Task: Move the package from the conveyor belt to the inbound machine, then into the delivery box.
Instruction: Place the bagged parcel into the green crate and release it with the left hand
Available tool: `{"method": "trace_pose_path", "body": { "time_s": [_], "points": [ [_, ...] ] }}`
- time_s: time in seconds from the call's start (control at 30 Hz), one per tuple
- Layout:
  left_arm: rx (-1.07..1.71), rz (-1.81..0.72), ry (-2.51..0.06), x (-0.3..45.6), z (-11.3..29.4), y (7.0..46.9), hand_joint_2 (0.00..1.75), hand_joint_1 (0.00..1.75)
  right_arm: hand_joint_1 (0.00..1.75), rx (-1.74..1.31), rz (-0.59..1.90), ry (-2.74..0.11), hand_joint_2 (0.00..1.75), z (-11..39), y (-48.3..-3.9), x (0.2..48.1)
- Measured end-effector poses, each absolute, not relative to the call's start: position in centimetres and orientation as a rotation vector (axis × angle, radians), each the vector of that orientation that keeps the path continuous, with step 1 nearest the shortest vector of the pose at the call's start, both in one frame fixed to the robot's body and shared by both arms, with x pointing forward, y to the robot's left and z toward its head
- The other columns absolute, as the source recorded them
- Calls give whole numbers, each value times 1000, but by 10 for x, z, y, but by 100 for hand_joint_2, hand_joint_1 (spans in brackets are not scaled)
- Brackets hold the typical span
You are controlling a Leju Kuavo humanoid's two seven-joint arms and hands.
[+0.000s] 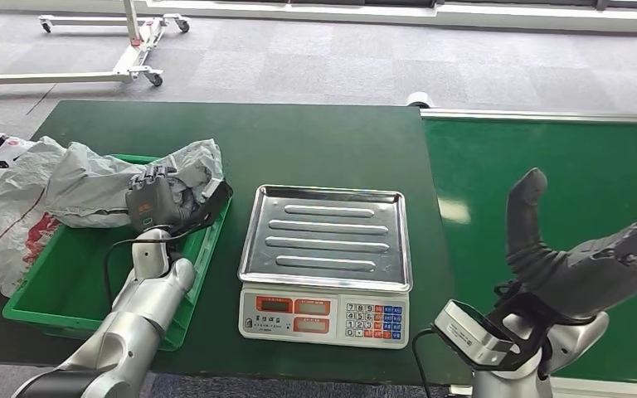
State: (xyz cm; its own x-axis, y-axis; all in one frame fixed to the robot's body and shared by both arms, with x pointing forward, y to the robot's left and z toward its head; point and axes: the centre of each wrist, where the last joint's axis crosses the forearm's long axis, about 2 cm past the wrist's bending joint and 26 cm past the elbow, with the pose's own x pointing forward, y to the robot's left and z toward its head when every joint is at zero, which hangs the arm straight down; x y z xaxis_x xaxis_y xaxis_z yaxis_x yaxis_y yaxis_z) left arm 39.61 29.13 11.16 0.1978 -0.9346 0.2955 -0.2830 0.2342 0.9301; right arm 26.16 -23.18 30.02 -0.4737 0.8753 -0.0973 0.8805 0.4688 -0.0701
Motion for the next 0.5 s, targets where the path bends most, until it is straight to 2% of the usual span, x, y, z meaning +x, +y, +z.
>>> {"method": "trace_pose_path", "body": {
  "time_s": [0.37,0.5],
  "points": [
    [1197,-674,-1417,399,110,292,0,0,0,1611,-176,2646,175,298,-236,262],
    [1045,-564,-1605,397,110,291,0,0,0,1622,-178,2643,175,297,-237,262]
  ]
}}
